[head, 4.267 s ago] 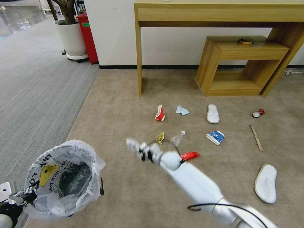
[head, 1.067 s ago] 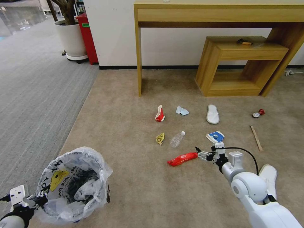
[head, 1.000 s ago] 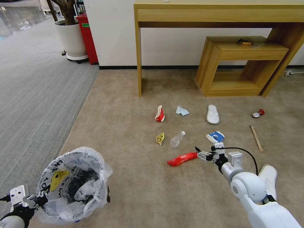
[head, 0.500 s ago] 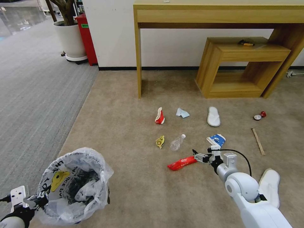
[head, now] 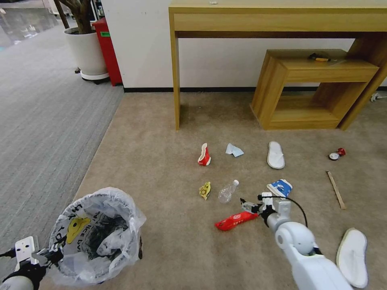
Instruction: Pick up the trash bin and place the garbage on the floor into it.
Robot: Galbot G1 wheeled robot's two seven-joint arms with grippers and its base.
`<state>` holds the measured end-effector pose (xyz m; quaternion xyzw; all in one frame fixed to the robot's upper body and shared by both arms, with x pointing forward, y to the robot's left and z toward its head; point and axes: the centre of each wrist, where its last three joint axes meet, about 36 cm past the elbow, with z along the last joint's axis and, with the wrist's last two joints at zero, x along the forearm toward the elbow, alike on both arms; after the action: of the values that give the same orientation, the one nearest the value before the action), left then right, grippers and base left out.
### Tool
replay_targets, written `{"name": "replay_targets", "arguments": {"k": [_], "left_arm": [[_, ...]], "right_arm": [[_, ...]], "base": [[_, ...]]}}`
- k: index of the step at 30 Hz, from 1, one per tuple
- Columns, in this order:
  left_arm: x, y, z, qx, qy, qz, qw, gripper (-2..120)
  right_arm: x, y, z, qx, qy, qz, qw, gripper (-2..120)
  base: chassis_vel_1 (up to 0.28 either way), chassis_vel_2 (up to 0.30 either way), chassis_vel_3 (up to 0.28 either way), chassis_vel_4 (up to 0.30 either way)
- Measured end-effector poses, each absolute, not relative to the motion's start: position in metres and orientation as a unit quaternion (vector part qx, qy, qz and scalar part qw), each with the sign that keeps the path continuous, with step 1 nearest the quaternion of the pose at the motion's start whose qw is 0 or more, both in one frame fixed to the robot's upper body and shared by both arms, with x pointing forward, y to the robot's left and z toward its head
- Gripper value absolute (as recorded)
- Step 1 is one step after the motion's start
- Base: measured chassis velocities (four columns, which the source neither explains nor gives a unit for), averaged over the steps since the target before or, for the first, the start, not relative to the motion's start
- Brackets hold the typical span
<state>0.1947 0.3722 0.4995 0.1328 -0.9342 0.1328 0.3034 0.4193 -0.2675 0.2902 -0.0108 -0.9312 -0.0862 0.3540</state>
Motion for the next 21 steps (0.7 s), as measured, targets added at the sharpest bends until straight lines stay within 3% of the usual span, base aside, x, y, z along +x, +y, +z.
{"name": "replay_targets", "arguments": {"k": [6, 14, 21], "left_arm": [[0.194, 0.37, 0.498, 0.133, -0.933, 0.133, 0.305, 0], [0.194, 0.367, 0.498, 0.133, -0.934, 0.135, 0.305, 0], [0.194, 0.367, 0.499, 0.133, -0.934, 0.134, 0.304, 0]], "right_arm": [[0.429, -0.245, 0.269, -0.039, -0.904, -0.13, 0.406, 100], [0.447, -0.235, 0.266, -0.067, -0.884, -0.168, 0.431, 97], [0.454, -0.236, 0.252, -0.089, -0.866, -0.186, 0.455, 72]], "base": [[0.0, 0.0, 0.0, 0.0], [0.0, 0.0, 0.0, 0.0], [0.0, 0.0, 0.0, 0.0]]}}
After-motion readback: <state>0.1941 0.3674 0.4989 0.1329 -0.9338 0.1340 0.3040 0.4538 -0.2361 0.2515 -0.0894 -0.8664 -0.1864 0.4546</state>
